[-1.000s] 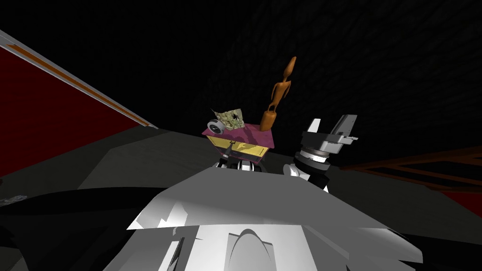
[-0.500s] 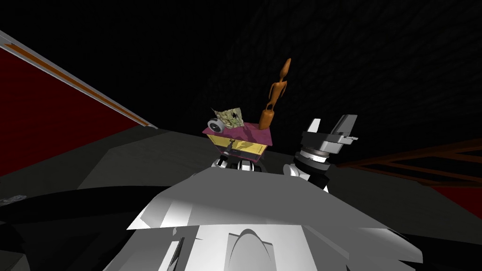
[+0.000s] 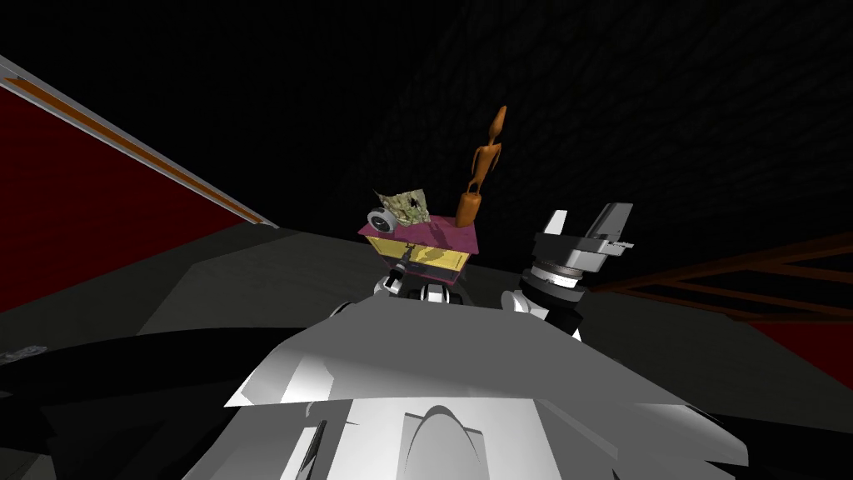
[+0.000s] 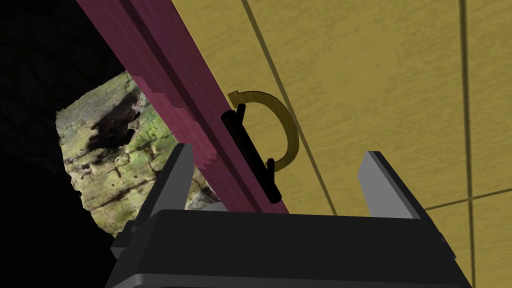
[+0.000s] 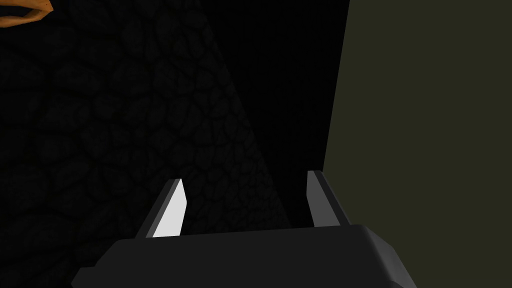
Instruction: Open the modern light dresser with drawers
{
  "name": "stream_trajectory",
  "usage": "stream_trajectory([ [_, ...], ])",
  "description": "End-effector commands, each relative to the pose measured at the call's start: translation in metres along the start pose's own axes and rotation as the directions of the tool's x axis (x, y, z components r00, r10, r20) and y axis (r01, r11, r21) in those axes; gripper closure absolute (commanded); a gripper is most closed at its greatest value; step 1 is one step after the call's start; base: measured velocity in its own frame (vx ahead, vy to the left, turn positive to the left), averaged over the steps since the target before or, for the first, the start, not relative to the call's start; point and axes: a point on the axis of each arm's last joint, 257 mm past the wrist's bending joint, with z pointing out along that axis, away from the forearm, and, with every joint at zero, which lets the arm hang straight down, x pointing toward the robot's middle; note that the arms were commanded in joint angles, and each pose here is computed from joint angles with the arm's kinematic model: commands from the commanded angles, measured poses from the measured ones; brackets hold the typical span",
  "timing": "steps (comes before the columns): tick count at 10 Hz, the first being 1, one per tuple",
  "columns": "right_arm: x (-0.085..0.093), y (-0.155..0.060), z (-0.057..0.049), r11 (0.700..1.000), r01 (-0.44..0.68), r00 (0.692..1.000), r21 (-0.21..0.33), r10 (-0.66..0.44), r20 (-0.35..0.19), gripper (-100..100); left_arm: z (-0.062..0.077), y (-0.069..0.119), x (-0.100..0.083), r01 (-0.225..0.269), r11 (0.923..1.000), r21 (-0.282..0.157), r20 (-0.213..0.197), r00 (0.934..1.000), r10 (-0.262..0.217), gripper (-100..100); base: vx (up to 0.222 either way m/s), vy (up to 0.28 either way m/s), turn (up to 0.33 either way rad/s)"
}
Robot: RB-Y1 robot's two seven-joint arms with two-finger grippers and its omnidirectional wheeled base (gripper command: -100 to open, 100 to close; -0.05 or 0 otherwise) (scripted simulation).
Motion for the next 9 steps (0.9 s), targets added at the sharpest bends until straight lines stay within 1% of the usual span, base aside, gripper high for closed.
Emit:
stream_trajectory([
  [1,0.000,0.000,0.000,1.000,0.000,1.000,0.000,0.000,0.000,0,0.015,0.004,-0.012,-0.019,0.9994,-0.029,-0.007,0.9998,0.019,-100,-0.059,-0.012,-0.021],
  [5,0.000,0.000,0.000,1.000,0.000,1.000,0.000,0.000,0.000,0,0.034,0.010,-0.034,-0.053,0.9958,-0.074,-0.013,0.9985,0.053,-100,-0.065,-0.017,-0.016],
  [9,0.000,0.000,0.000,1.000,0.000,1.000,0.000,0.000,0.000,0,0.054,0.014,-0.060,-0.087,0.9882,-0.126,-0.014,0.9962,0.086,-100,-0.069,-0.017,-0.020],
])
